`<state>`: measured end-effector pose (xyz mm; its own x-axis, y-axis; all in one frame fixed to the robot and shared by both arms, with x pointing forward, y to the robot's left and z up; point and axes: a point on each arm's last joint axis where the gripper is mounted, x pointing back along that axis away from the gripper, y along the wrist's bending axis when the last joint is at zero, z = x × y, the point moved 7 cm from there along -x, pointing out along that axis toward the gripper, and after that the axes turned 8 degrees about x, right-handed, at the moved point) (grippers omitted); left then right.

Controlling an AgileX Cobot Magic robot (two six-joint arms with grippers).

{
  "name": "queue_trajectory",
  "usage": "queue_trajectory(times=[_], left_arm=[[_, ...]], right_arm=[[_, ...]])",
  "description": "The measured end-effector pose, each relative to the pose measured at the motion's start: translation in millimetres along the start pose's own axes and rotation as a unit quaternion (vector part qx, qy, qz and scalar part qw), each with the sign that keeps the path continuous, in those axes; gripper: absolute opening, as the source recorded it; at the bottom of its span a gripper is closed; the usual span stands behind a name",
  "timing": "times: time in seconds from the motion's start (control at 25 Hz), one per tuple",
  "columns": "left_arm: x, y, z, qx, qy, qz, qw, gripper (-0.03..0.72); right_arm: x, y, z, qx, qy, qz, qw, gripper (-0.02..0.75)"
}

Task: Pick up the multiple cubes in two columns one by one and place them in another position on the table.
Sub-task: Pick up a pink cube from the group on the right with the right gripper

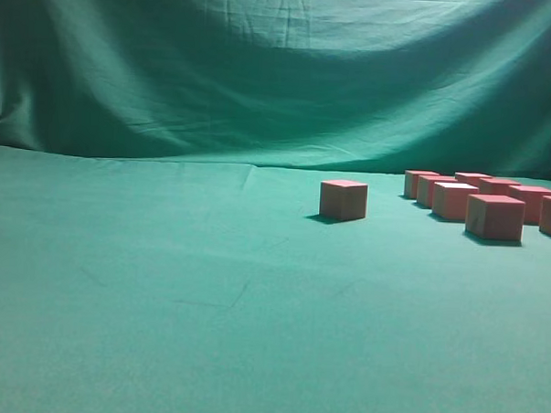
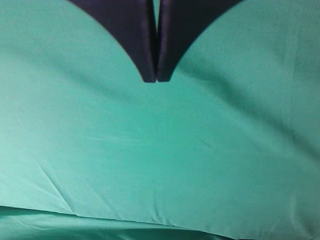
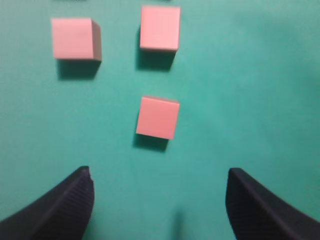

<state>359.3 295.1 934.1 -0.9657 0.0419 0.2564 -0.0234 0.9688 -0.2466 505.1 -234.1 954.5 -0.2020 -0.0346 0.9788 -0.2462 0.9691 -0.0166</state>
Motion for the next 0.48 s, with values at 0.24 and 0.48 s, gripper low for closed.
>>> queue_trajectory(times=[0.24,0.48], left_arm=[[0,0.0,0,0.000,0.000,0.000,1.000,0.000],[0,0.0,0,0.000,0.000,0.000,1.000,0.000]], right_arm=[[-41,2,0,-0.008,-0.007,-0.004,1.000,0.539],[-69,-1,-12,-0.009,-0.012,0.006,1.000,0.489]])
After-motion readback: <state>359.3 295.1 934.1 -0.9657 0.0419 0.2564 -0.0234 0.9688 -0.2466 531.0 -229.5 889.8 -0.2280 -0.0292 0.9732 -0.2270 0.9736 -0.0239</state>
